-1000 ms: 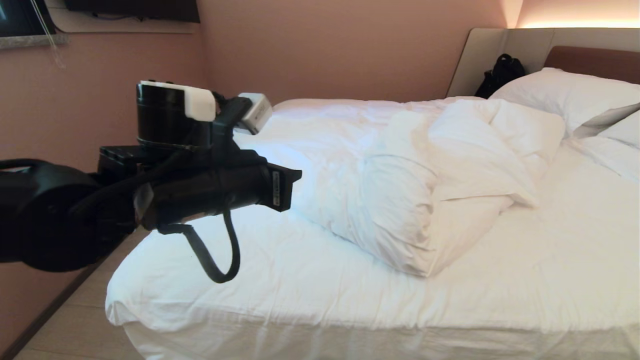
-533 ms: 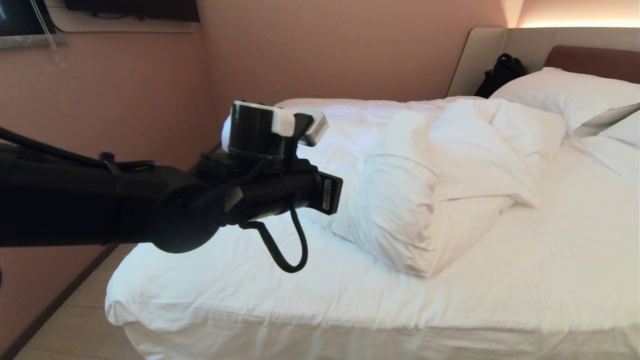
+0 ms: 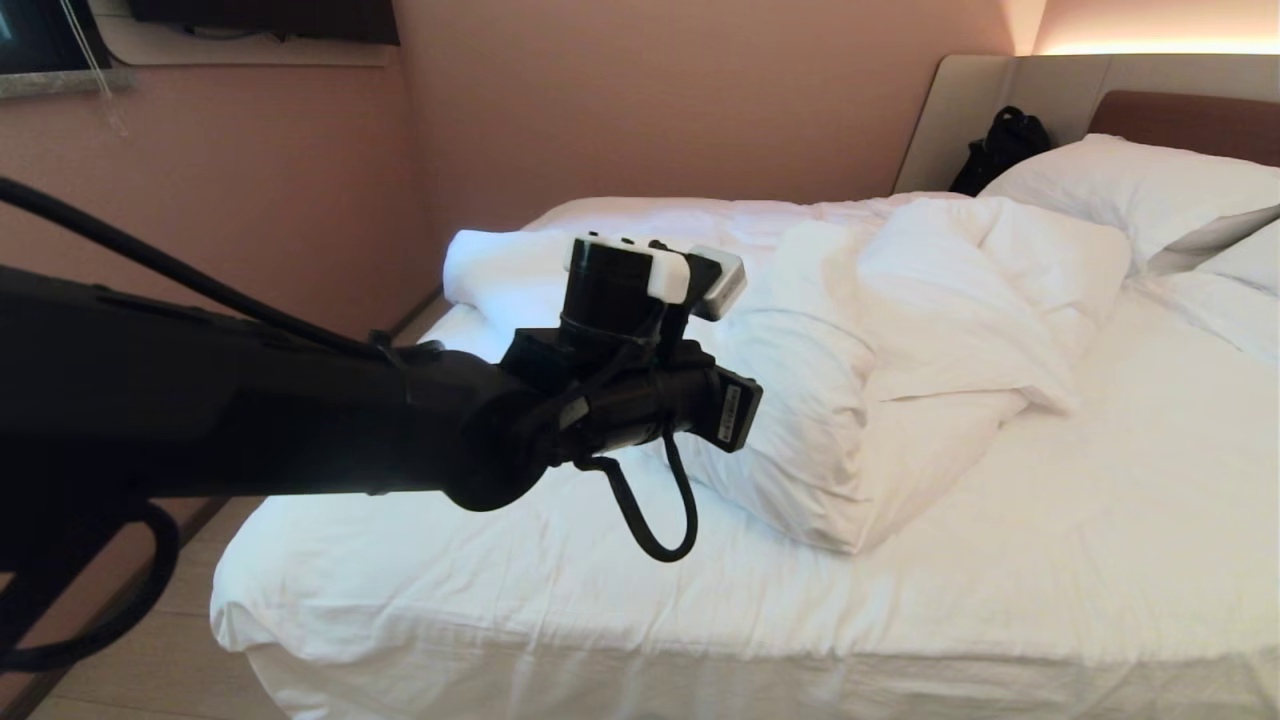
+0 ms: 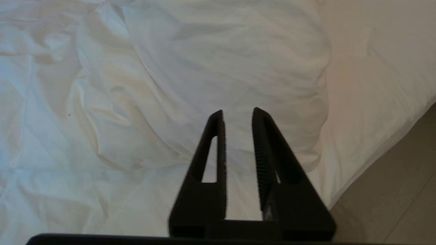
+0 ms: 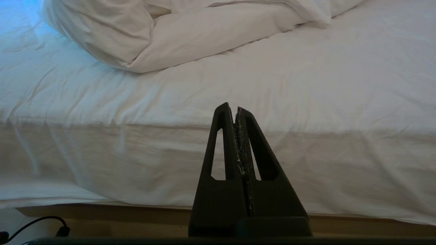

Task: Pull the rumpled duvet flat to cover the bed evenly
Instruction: Hold the folded corner of the quilt

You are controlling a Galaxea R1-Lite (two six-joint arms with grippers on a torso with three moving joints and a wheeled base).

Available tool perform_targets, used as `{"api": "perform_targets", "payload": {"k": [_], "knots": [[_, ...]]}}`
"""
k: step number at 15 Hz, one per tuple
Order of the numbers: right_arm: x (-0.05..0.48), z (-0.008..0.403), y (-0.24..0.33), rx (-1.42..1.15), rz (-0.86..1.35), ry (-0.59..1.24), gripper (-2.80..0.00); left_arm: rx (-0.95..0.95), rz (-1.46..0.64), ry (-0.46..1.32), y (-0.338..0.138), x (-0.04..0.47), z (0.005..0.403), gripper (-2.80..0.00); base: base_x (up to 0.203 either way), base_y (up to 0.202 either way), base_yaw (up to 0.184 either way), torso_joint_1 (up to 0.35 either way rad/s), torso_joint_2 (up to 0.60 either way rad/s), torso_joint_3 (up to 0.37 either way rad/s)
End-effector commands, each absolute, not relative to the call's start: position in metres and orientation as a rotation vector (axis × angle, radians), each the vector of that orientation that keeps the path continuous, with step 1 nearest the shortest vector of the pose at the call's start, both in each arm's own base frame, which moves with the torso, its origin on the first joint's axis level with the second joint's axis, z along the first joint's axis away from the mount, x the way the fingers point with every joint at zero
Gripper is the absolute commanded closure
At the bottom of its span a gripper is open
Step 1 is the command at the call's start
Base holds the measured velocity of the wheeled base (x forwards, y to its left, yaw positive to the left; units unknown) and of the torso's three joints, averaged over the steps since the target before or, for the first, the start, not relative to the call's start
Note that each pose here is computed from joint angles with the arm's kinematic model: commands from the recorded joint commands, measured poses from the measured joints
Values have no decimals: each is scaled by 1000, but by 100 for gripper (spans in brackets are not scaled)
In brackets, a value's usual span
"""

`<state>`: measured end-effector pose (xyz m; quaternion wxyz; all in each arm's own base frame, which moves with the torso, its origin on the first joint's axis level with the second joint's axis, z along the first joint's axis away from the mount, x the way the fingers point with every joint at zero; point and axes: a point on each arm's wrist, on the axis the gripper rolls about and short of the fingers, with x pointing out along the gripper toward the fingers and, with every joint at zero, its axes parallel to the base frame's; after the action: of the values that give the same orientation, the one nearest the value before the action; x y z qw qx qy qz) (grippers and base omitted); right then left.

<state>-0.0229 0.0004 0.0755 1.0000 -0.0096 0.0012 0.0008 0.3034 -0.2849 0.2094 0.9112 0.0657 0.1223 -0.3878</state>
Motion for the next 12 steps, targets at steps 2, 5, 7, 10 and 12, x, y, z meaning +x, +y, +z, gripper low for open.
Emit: {"api": "perform_targets", "payload": {"k": [2,5,7,10,12], "knots": [[-23,76,0,-20,2,2,0,126,-808,217,-301,315,192,-280,0,0,0,0,0,0],[-23,76,0,-20,3,3,0,126,-831,159,-316,316,181,-280,0,0,0,0,0,0],[-23,76,0,-20,3,2,0,122,-841,147,-324,314,182,-280,0,0,0,0,0,0],[-23,76,0,-20,2,2,0,125,-804,129,-339,307,178,-280,0,0,0,0,0,0],[-23,75,0,-20,2,2,0,118,-810,100,-350,301,176,-280,0,0,0,0,0,0]]}}
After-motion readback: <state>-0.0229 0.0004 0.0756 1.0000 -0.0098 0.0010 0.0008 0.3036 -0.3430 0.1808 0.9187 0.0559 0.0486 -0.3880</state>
